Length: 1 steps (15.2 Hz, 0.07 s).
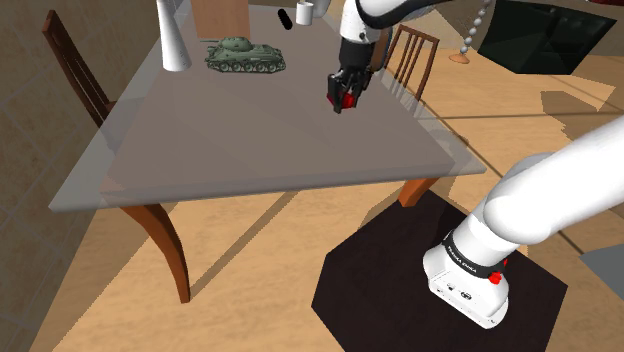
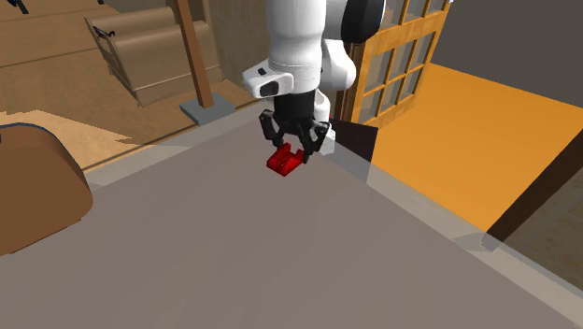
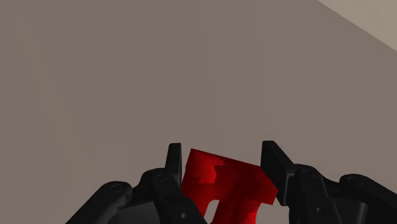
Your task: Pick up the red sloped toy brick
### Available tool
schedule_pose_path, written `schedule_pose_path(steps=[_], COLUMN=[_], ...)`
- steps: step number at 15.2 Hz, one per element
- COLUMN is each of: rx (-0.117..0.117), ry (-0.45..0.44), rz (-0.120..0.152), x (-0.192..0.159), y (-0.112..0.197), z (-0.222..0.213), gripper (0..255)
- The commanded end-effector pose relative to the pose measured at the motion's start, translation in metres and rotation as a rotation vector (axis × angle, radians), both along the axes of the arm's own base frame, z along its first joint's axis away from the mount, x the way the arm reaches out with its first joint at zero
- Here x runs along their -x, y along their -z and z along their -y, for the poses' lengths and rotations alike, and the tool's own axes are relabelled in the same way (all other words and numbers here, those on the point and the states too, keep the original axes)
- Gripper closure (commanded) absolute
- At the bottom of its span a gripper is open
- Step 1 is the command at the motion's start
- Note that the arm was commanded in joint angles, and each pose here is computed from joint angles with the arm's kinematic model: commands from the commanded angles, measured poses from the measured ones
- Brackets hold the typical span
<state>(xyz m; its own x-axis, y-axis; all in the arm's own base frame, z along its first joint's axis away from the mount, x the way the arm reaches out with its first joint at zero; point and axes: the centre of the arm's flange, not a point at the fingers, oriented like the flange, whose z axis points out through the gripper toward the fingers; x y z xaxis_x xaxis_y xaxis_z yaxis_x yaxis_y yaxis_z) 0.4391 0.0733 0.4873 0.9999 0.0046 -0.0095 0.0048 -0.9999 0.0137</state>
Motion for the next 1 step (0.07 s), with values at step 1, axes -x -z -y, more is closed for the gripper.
schedule_pose_path(steps=[1], rx=[0.000], ry=[0.000], rz=[-0.001], x=[0.0004], y=[-0.0025], z=[-0.0005], gripper=[255])
